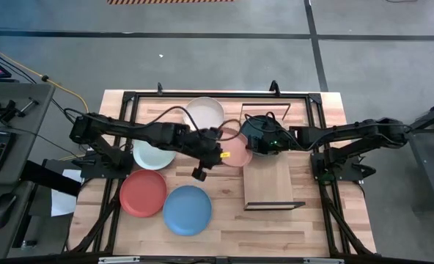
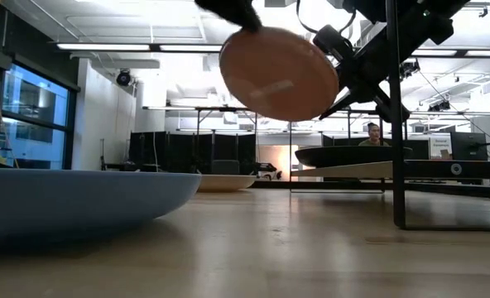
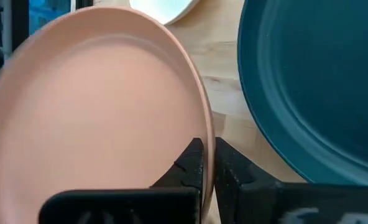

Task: Place and stack plates onto a shelf
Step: Put the brown plate on the shelf

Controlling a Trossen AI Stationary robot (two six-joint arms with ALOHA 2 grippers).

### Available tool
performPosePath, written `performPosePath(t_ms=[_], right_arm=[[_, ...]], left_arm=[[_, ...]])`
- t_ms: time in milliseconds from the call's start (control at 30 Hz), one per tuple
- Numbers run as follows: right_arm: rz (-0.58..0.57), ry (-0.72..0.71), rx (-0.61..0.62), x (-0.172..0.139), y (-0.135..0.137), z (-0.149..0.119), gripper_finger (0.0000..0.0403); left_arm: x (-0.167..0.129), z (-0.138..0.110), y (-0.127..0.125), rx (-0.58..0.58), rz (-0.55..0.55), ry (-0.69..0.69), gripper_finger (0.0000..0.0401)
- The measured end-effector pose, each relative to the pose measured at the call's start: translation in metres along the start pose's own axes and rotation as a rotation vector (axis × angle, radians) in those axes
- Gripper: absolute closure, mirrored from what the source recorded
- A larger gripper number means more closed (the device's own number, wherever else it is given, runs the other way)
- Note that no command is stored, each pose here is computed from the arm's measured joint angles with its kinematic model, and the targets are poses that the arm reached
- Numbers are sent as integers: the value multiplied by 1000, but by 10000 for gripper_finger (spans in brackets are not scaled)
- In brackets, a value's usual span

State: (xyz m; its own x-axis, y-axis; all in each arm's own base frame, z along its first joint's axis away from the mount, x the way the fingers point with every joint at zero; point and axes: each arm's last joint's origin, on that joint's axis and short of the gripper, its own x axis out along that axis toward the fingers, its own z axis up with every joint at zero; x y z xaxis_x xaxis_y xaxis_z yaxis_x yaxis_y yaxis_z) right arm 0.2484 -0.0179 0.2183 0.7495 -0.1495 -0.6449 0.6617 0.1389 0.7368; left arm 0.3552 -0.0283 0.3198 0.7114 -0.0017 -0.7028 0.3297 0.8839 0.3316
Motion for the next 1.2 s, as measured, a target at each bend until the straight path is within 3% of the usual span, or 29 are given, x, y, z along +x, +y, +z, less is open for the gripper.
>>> performPosePath(t_ms=[267, 467, 700, 833, 1067, 1200], right_arm=[[6, -7, -60, -14, -1, 6, 403], [74, 33, -210, -51, 0, 6, 402], [-177, 176, -232, -84, -32, -21, 402], [-246, 212, -233, -93, -40, -37, 402], [-357, 159, -258, -96, -49, -50, 403], [-386, 163, -307, -95, -52, -53, 403]], left_arm=[[-49, 17, 22, -17, 80, 73, 254], [-104, 2, 38, -232, 126, 1, 261], [-160, -36, 36, -499, 238, -247, 272], [-179, -53, 25, -603, 290, -423, 275], [-183, -72, 15, -696, 387, -527, 275], [-180, -74, 15, -705, 403, -515, 275]])
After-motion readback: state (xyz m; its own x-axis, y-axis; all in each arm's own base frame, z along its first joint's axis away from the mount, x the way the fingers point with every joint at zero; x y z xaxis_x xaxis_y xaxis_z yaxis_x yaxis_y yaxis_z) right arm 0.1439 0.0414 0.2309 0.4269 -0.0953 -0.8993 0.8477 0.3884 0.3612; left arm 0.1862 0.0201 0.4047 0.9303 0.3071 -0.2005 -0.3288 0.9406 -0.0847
